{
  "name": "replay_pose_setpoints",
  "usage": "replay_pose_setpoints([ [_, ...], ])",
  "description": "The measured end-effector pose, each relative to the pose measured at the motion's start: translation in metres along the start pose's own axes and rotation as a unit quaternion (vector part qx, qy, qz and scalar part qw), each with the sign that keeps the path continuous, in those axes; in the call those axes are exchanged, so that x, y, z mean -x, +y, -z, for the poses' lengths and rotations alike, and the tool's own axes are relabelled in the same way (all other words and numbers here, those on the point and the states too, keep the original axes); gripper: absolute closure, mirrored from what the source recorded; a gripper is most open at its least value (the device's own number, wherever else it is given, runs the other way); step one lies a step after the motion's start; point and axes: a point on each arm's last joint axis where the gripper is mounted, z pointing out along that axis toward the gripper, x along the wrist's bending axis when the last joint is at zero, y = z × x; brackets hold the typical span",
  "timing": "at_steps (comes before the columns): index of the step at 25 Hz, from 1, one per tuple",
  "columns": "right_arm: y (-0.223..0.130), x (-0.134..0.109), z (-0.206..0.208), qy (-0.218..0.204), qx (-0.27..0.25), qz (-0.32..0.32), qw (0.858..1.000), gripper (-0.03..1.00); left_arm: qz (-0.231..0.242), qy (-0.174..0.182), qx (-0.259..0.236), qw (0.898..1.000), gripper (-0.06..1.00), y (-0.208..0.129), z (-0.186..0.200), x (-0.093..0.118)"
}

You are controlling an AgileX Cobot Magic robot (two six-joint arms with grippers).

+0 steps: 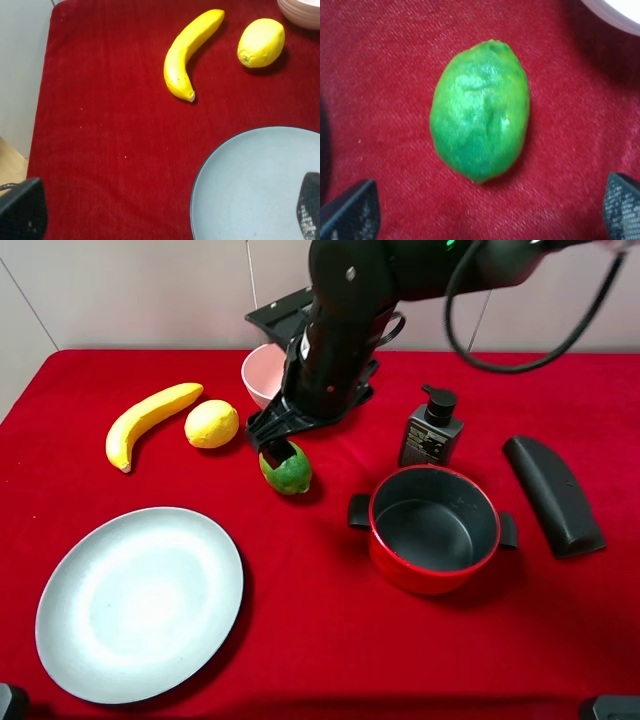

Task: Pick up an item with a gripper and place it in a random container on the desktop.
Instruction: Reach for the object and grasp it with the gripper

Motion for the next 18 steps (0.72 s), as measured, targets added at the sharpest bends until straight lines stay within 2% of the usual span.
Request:
replay_pose_setpoints([
  [18,0.022,-0.004,-0.055,0.006,0.017,-0.004,1.000,0.27,0.000,0.000,0.000,1.000,-0.04,0.000,0.000,0.000],
])
